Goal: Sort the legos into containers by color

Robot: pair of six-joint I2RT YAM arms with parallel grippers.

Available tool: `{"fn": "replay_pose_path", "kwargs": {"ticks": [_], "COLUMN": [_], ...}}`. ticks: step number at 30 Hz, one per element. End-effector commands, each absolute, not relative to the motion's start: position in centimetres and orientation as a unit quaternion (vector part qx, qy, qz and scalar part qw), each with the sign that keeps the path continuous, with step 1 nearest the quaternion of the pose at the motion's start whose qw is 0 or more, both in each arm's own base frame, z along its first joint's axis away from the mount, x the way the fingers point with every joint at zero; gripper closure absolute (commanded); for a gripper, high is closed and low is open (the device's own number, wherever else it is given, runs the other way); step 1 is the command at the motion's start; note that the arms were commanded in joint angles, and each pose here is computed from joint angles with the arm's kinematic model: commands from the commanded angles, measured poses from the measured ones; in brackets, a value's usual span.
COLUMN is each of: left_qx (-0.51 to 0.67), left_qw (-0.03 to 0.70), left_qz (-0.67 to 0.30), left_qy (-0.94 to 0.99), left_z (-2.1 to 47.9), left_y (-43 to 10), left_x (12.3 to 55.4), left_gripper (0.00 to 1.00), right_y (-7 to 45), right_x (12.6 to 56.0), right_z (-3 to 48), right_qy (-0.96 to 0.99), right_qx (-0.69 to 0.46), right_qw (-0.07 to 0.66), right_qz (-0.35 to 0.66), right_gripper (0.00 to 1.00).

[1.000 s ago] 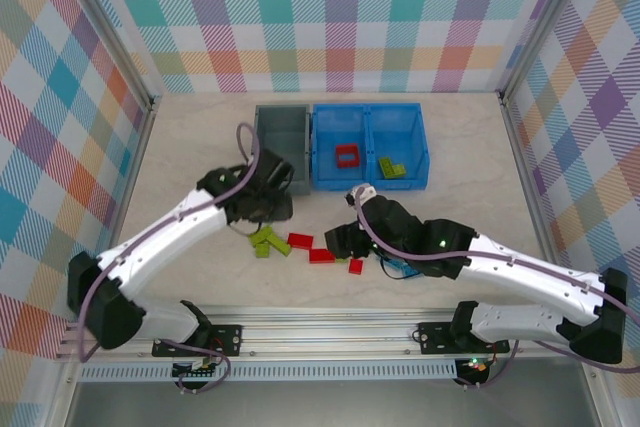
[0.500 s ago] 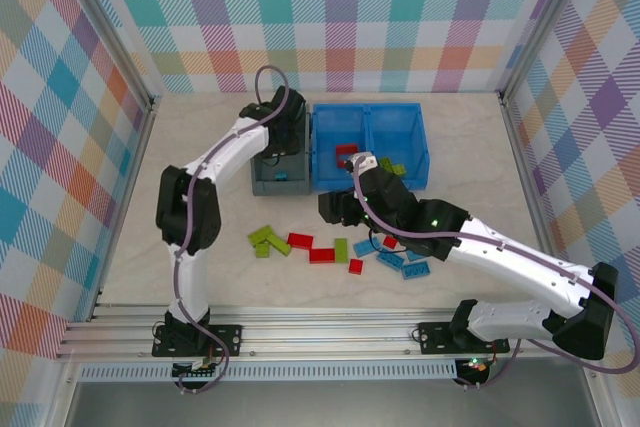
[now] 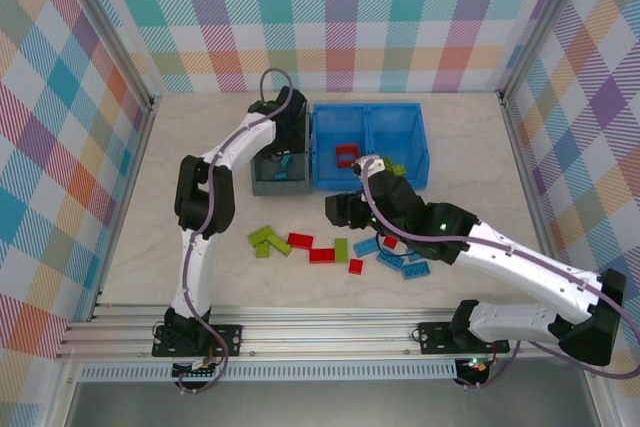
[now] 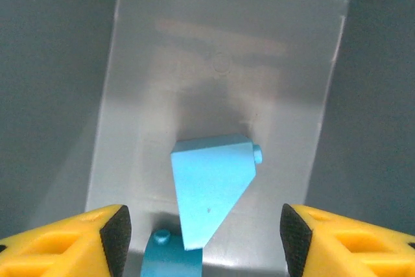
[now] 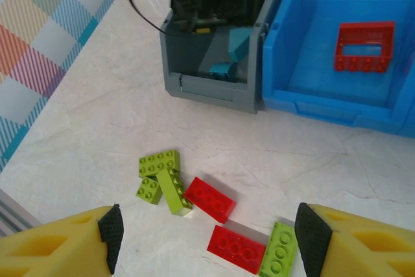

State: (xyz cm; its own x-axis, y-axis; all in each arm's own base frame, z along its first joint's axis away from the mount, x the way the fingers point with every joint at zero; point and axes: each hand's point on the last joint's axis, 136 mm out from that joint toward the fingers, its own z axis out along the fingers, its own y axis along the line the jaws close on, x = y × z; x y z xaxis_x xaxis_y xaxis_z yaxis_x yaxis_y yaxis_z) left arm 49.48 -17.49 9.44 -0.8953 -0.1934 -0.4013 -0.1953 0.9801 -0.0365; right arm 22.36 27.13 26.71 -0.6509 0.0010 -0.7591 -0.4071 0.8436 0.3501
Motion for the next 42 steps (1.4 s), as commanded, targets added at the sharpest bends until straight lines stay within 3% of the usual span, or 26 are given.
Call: {"fn": "replay_pose_path", "kwargs": {"ticks": [1, 6, 10, 15, 20, 28, 42], "left_qx": [-0.097, -0.081, -0.060, -0.044, -0.030, 0.039, 0.105], "left_qw": [0.262, 0.322, 0.350, 0.337, 0.307, 0.332, 0.324], "left_qz": [-0.019, -0.047, -0.101, -0.194, -0.294, -0.313, -0.337], "left_qy": [0.960, 0.942, 0.929, 0.920, 0.905, 0.889, 0.877], "left_z": [17.3, 23.8, 26.5, 24.5, 20.9, 19.3, 19.3], "left_y": [-17.4, -18.2, -19.6, -21.3, -24.3, -30.7, -36.5], "left_x": [48.1, 42.7, 34.8, 24.6, 17.9, 14.2, 12.7], "left_gripper": [0.36, 0.38, 0.38, 0.37, 0.36, 0.35, 0.35], "right_y": [24.9, 21.5, 21.2, 21.4, 14.2, 6.3, 2.7], "right_x": [22.5, 22.9, 22.5, 22.1, 23.2, 23.9, 22.1], "right_z": [26.3, 24.6, 22.8, 19.1, 14.9, 8.0, 4.3], "right_qy": [0.883, 0.907, 0.924, 0.947, 0.972, 0.963, 0.867], "right_qx": [-0.092, -0.057, -0.091, -0.121, 0.027, 0.228, 0.488], "right_qw": [0.397, 0.365, 0.328, 0.267, 0.231, 0.134, 0.073], "right_qz": [0.233, 0.203, 0.174, 0.128, 0.019, 0.045, 0.073], "right_gripper": [0.27, 0.28, 0.27, 0.27, 0.23, 0.16, 0.14]}}
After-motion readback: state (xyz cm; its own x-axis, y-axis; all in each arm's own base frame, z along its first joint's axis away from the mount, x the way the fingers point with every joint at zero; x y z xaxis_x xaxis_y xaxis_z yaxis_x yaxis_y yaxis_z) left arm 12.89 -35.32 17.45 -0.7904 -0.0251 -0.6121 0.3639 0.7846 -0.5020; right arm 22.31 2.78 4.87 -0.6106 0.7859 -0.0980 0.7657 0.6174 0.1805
